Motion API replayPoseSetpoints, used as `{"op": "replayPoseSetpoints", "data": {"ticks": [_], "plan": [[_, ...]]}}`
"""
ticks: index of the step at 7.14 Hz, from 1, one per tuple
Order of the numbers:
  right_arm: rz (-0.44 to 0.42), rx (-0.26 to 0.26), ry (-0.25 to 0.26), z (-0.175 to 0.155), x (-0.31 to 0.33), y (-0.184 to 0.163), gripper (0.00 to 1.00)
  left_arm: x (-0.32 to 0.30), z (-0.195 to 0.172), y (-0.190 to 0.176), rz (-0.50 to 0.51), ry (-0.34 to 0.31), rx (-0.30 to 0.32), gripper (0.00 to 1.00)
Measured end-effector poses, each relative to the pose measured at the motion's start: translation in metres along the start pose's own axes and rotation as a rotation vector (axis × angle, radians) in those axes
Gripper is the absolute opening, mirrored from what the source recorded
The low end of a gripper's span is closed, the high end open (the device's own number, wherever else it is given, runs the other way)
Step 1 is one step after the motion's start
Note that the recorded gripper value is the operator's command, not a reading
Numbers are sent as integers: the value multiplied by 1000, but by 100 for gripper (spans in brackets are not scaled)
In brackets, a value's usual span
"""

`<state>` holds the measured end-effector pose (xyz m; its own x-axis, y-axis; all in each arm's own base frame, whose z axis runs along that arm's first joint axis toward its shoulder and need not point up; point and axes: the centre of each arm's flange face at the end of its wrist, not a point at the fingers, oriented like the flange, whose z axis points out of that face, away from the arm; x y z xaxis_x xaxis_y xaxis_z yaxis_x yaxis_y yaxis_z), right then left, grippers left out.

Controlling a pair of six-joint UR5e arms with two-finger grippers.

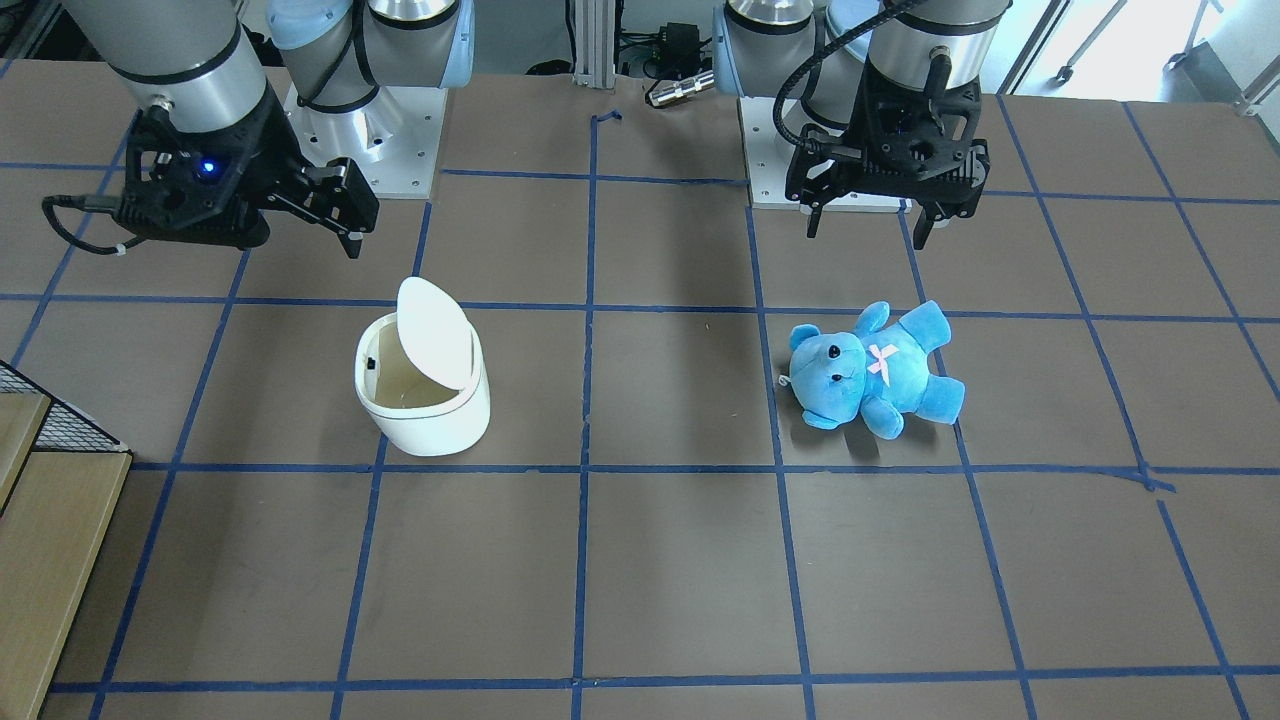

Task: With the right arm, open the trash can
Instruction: 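Raise the right gripper away from the opened lid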

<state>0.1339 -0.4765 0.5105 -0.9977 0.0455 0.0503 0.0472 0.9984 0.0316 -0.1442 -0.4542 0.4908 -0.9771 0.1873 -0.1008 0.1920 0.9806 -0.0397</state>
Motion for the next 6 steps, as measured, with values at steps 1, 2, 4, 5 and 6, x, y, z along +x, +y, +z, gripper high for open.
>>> {"op": "replayPoseSetpoints", "data": {"ticks": [1,2,4,5,6], "plan": [[-4,17,-2,-10,1,7,100,0,0,0,0,0,0,100],[-8,19,-7,-12,0,9,100,0,0,0,0,0,0,100],[-12,16,-36,-13,-3,11,100,0,0,0,0,0,0,100],[-13,13,-38,-11,-3,10,100,0,0,0,0,0,0,100],[-14,13,-38,-10,-3,10,100,0,0,0,0,0,0,100]]}}
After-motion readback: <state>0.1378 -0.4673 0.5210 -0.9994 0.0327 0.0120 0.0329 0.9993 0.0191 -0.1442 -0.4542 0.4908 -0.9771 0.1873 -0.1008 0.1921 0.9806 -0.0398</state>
